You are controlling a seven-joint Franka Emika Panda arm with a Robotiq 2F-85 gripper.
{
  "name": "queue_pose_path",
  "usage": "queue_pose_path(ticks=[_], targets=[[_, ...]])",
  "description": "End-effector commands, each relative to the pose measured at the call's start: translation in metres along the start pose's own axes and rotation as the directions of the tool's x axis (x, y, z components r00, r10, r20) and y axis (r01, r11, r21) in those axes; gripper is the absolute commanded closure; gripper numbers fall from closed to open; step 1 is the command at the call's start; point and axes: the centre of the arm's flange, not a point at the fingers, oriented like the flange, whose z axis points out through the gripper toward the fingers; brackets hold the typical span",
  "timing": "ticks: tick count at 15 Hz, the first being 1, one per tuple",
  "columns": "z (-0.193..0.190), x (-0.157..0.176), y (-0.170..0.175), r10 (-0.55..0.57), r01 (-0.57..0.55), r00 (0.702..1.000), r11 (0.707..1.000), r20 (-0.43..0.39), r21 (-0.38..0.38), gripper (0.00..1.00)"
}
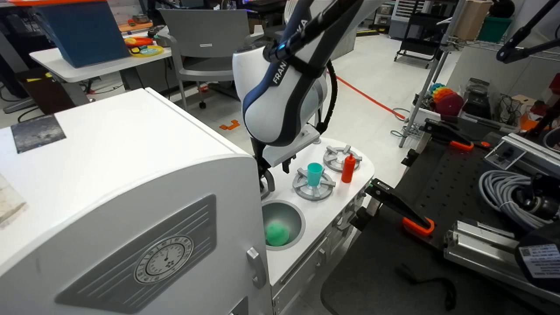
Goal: Turn the tap nozzle to the right
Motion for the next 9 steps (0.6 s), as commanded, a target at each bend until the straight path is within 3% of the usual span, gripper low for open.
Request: queue_pose_path(ticks=[1,9], targets=[[-0.001,0.010,0.032,0.039,-0.037,0.998,0.998,0.039,-0.049,0.00],[-0.044,0.052,0.130,0.115,-0.142,0.986,0.960,-0.124,-0.240,0.00]])
